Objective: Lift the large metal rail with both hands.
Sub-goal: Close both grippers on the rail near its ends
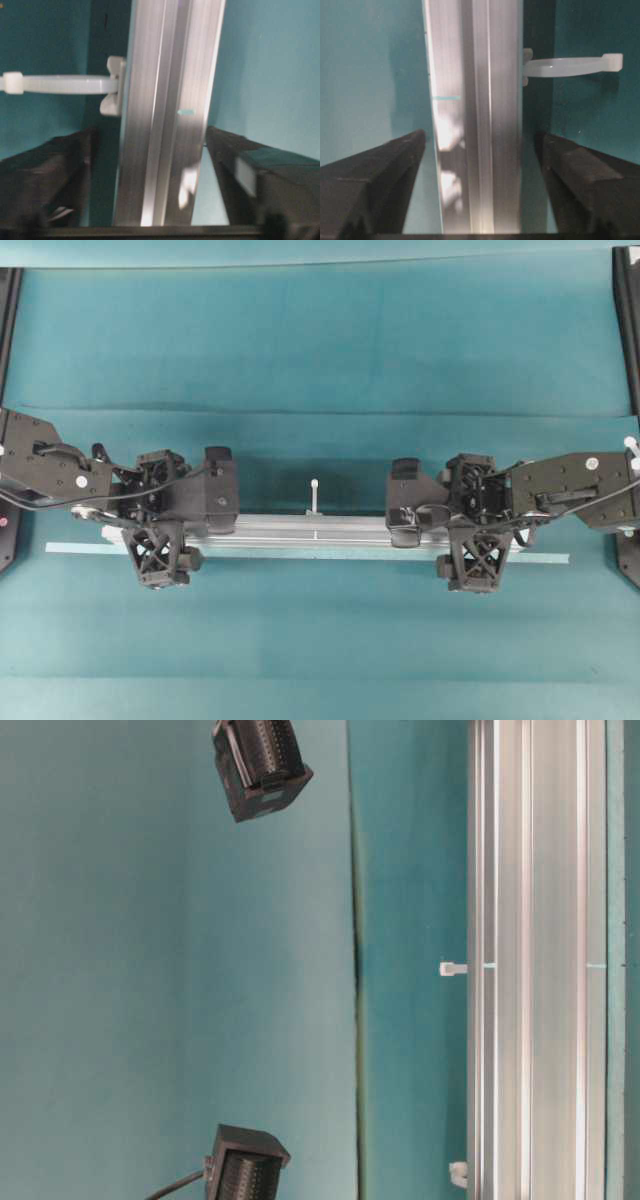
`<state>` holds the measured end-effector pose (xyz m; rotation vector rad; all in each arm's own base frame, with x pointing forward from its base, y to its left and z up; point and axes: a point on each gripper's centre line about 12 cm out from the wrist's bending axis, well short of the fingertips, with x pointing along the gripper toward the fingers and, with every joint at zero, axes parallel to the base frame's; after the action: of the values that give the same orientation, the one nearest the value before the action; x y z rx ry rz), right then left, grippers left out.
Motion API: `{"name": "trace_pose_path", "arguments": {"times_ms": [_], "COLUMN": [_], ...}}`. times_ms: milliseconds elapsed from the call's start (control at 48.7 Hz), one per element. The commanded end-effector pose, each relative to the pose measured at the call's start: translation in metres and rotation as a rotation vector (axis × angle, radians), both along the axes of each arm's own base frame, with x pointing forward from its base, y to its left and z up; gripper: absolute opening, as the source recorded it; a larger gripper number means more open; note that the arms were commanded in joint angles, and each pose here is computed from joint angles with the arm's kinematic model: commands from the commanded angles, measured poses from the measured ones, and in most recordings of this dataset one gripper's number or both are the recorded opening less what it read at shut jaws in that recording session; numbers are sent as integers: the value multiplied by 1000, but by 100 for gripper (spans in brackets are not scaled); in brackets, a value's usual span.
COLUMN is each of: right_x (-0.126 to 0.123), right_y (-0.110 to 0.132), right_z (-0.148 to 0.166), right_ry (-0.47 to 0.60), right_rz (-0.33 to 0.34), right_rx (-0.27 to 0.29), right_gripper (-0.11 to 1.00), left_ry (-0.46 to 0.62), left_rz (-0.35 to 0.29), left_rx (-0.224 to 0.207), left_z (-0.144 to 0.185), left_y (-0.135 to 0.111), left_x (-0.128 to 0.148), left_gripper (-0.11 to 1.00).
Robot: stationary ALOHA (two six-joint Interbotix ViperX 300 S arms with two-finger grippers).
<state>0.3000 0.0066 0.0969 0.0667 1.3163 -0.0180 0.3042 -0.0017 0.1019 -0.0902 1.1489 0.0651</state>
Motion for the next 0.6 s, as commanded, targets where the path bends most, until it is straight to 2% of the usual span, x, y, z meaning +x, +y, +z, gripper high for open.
{"name": "trace_pose_path", "arguments": {"times_ms": [0, 103, 144, 575], "right_x": [2, 3, 3, 3], "right_y": [1, 0, 0, 1], "right_z": [0, 0, 0, 0], "right_ry": [-1, -6, -6, -4], "right_rz": [-26, -58, -66, -68], "right_rx": [10, 18, 20, 21], "right_gripper": [75, 45, 39, 40], "left_ry": [-28, -28, -28, -31], "left_rz": [-9, -21, -25, -28], "left_rx": [1, 2, 2, 3], "left_z": [5, 5, 5, 6], "left_y": [-2, -5, -6, -7], "left_x": [5, 5, 5, 6], "left_gripper": [71, 42, 37, 37]}}
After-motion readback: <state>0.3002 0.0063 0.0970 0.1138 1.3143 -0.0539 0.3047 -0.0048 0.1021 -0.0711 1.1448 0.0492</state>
